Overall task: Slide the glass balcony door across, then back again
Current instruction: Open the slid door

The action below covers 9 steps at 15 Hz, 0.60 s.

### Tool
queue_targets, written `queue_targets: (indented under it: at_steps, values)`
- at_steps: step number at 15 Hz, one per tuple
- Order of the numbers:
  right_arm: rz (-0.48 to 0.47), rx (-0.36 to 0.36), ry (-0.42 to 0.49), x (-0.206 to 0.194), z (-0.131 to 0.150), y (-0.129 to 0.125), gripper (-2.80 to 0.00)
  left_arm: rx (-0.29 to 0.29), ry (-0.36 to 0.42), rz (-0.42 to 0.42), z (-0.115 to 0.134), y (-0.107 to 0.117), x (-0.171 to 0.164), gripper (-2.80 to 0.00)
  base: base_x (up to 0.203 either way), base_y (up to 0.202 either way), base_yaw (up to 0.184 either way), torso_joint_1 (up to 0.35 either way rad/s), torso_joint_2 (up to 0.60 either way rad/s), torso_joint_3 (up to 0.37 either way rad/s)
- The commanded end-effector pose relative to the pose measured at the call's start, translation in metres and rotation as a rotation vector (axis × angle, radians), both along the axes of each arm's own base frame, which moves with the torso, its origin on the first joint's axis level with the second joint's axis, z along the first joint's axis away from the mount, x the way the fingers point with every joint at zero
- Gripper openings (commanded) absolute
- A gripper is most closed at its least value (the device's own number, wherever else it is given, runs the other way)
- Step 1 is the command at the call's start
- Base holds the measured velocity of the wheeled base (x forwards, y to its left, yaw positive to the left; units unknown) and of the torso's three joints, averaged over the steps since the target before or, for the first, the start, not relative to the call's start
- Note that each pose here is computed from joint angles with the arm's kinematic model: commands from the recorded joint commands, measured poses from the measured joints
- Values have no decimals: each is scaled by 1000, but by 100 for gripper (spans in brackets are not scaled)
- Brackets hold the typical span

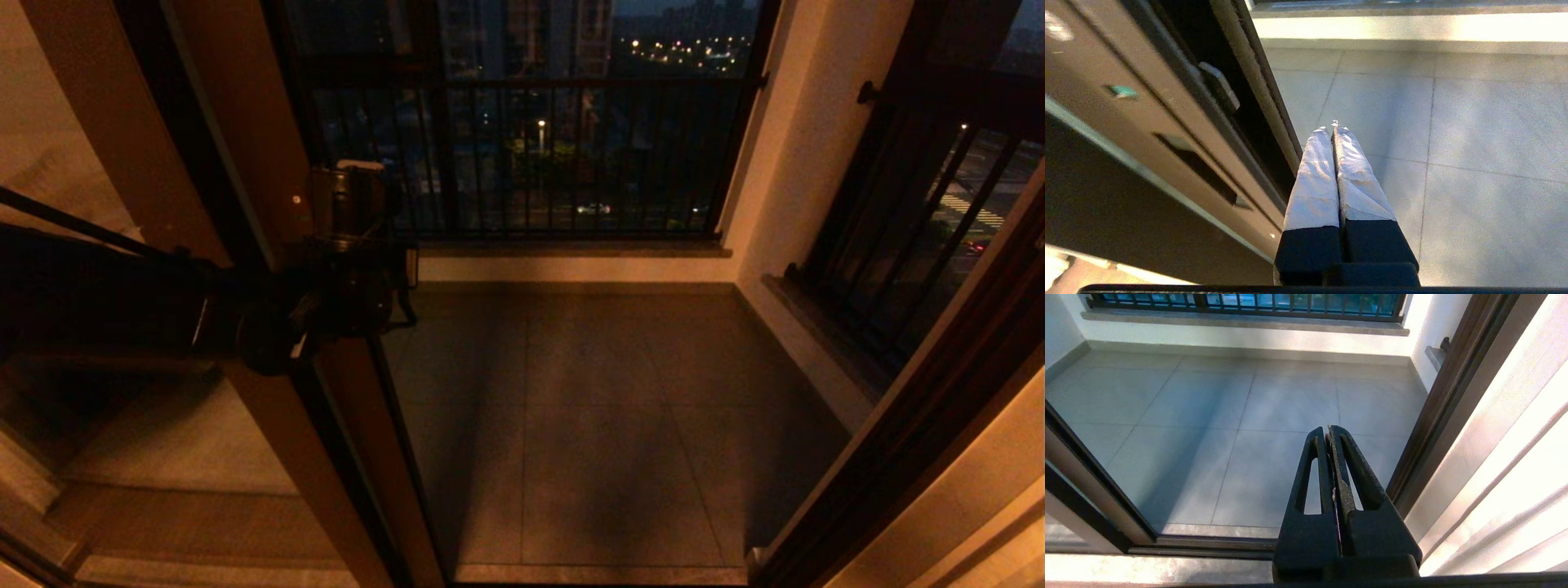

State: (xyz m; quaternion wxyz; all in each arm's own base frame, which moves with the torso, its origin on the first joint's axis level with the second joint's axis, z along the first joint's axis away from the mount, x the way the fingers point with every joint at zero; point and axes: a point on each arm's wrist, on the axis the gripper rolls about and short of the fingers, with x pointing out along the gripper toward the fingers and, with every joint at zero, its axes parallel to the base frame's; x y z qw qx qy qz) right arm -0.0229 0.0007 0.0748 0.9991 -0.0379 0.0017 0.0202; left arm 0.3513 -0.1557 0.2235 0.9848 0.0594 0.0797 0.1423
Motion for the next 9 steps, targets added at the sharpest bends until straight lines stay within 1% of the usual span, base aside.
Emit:
queue_targets:
  at_steps: [1,3,4,7,9]
  values:
    - [1,-1,3,0,-1,0,-280,-1,-3,-2,2,1,-6,-280,0,0,0,0,0,0]
    - [1,-1,3,0,-1,0,-280,-1,-2,0,3,3,-10,-280,0,0,0,0,0,0]
    - [1,-1,3,0,-1,0,-280,-7,-14,-2,9,5,-15,-280,0,0,0,0,0,0]
    - [1,-1,3,0,-1,0,-280,-33,-69,-23,36,15,-46,-280,0,0,0,0,0,0]
    - [1,-1,3,0,-1,0,-280,-41,-85,-26,49,26,-70,-280,0,0,0,0,0,0]
